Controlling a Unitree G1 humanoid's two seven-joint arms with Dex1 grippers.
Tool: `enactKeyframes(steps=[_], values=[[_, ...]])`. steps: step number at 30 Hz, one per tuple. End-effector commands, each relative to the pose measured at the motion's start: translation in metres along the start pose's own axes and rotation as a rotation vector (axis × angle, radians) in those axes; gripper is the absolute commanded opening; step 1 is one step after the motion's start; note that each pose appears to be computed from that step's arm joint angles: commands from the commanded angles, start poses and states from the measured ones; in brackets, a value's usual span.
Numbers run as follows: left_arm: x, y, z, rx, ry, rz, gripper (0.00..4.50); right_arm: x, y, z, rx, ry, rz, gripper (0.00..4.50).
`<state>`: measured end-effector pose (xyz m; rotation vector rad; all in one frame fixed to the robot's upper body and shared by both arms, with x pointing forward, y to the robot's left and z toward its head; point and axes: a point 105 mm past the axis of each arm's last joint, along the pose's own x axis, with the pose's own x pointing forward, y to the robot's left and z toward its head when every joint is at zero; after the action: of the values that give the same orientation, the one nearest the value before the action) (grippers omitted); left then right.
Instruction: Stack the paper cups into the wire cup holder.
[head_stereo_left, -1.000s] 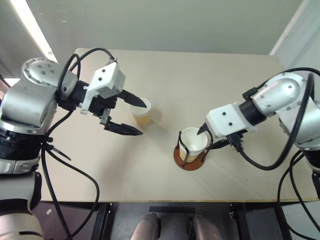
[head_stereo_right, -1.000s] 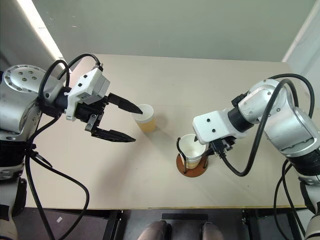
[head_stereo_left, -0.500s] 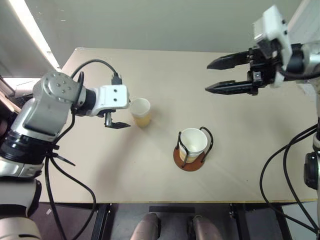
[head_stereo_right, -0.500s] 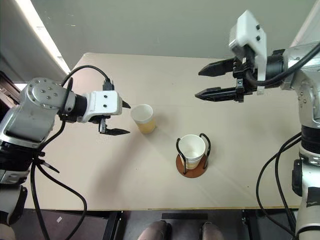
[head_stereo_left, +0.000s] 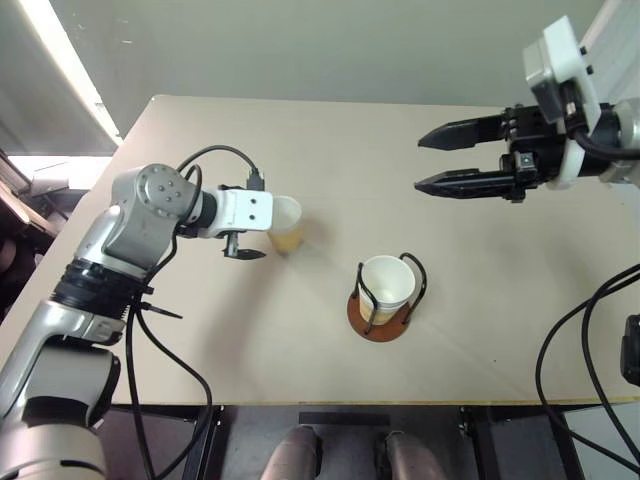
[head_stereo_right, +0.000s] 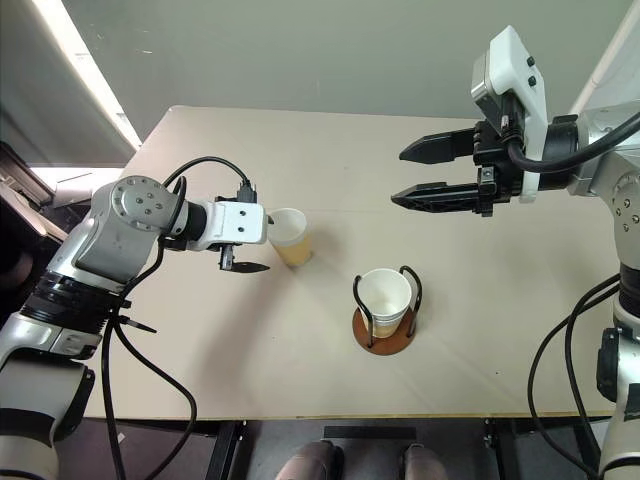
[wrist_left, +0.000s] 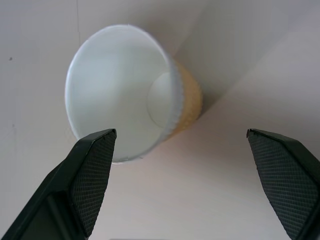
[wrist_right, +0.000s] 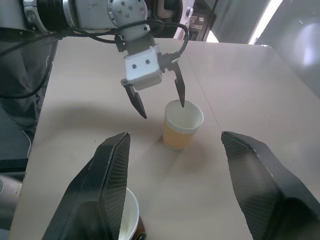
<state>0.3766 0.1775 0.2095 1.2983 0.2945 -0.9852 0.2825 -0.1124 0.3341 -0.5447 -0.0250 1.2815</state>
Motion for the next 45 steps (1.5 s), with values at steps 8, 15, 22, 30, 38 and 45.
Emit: enactKeyframes(steps=[8,15,22,30,38,45], values=[[0.003,0.01,0.011,0.052,-0.03,0.022,4.5,-0.008,0.011,0.011,-0.019,-0.04,0.01,2.98],[0.017,0.008,0.018,0.051,-0.089,-0.007,4.32,-0.005,0.013,0.005,-0.016,-0.05,0.018,3.01],[0.02,0.014,0.017,0.063,-0.108,-0.011,2.01,-0.007,0.01,-0.001,-0.003,-0.04,-0.016,3.02],[-0.006,0.024,0.043,0.092,-0.198,-0.065,0.04,-0.019,0.013,-0.009,-0.001,-0.042,0.01,3.02],[-0.036,0.021,0.106,0.115,-0.396,-0.127,0.04,-0.033,0.021,-0.019,0.045,-0.093,0.032,3.02],[-0.056,0.02,0.137,0.131,-0.488,-0.214,0.04,-0.05,0.029,-0.017,0.076,-0.134,0.04,3.02]])
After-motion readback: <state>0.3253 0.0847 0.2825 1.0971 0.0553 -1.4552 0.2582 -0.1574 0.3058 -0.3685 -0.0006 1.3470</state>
